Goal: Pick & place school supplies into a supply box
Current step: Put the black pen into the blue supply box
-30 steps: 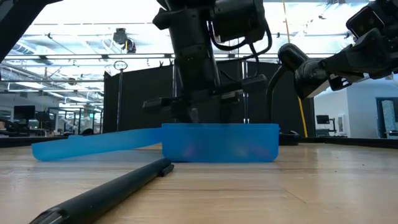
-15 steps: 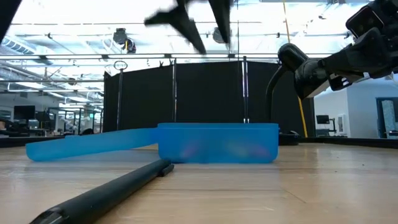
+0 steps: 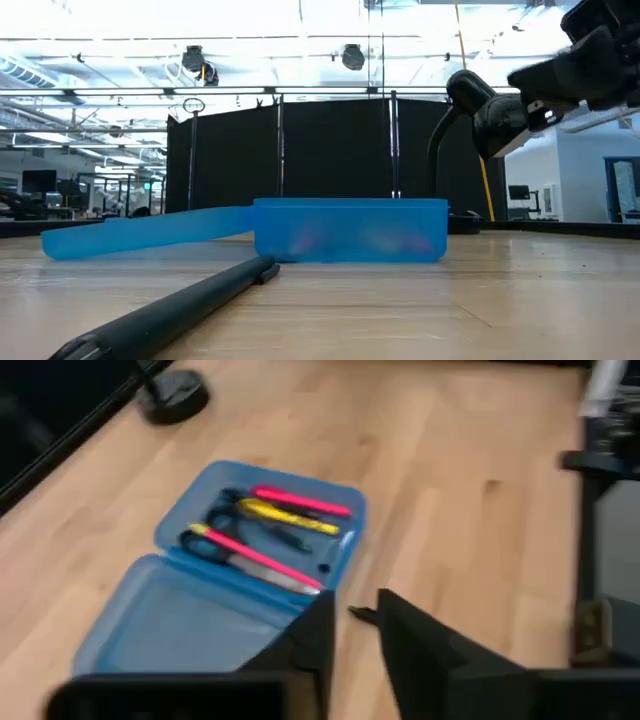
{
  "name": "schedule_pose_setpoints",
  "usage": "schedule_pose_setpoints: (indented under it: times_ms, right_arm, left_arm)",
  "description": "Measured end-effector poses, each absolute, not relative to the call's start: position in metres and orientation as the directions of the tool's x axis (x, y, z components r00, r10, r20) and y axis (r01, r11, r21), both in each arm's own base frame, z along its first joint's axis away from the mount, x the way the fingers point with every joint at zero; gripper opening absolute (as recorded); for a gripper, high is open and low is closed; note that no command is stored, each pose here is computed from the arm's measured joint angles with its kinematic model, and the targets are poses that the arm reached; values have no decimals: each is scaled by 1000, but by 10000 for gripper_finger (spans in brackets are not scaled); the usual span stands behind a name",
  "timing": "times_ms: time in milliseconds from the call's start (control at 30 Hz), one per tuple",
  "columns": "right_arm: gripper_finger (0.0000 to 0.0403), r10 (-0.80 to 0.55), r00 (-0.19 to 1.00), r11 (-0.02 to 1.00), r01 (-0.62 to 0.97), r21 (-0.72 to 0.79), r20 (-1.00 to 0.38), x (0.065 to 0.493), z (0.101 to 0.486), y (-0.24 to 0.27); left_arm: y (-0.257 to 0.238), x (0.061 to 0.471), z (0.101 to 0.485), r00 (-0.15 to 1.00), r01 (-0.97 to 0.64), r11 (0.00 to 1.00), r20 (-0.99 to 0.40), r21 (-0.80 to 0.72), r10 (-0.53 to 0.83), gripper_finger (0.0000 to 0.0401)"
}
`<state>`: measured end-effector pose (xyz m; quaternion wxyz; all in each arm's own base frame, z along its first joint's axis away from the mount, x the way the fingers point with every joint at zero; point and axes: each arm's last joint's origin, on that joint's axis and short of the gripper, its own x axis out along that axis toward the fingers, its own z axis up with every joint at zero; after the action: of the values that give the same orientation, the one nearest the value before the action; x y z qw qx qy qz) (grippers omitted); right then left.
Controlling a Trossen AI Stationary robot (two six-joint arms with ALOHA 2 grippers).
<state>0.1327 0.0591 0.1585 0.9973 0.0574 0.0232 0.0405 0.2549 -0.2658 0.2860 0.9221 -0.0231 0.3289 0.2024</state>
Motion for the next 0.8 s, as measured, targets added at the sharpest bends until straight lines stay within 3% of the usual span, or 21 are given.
schedule_pose_setpoints:
  times_ms: [133, 367, 800]
  right_arm:
    - [4, 83, 996, 990, -82, 112, -9, 133, 162, 59]
    - [4, 78, 993, 986, -64, 151, -93, 133, 153, 59]
    - [4, 75, 991, 967, -46, 252, -107, 136, 149, 61]
  left_arm:
    - [-267, 240, 253, 778, -264, 963, -576, 63, 251, 14]
    - [-246, 222, 187, 879, 184, 981, -459, 66, -134, 4]
    - [-130, 170, 143, 949, 271, 962, -175, 18, -264, 3]
